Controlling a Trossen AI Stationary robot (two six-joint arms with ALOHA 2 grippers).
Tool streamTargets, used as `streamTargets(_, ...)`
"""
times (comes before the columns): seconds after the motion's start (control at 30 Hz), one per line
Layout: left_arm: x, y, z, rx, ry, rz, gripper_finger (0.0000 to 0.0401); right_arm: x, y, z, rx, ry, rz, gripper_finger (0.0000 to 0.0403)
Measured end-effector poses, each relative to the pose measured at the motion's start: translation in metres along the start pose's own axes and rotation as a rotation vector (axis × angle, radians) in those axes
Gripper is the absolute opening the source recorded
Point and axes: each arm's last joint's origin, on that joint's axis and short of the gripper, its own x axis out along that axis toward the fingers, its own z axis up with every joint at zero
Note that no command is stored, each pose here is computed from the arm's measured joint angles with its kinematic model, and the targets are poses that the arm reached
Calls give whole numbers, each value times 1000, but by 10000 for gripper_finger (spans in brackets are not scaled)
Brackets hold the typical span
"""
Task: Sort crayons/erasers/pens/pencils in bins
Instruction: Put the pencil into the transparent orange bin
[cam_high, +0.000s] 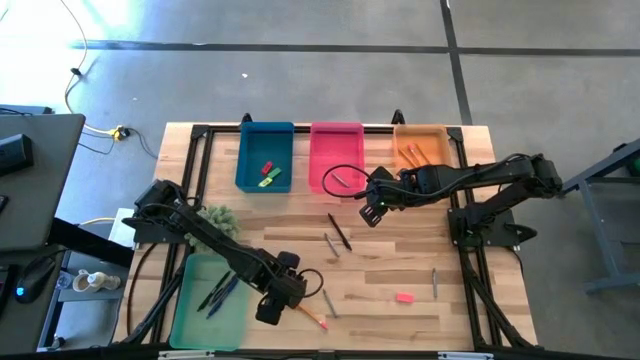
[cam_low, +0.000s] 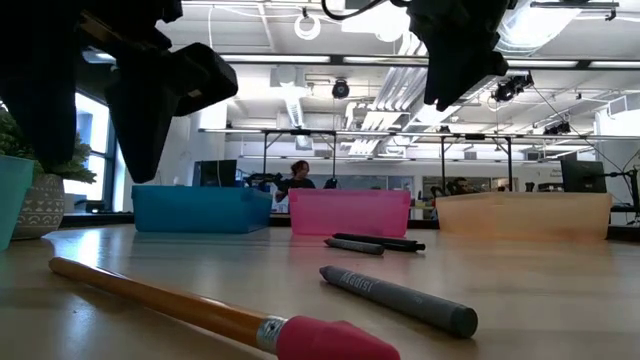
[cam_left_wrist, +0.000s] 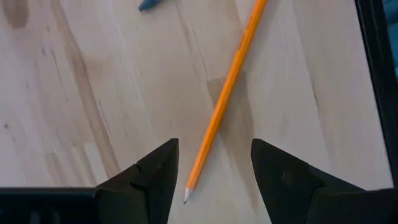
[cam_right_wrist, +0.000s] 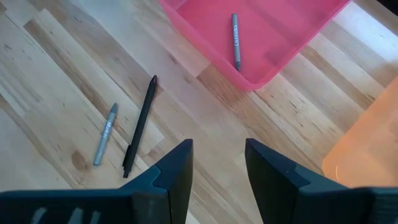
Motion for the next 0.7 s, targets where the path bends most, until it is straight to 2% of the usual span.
streamTargets(0.17,3,-4,0,15,-9,20,188,0,0,0,0,-1,0,137)
streamTargets(0.4,32,-3,-4,37,75,15,188,0,0,0,6,-1,0,137)
streamTargets(0.7,48,-2,-5,37,101,32,188,0,0,0,8,-1,0,137)
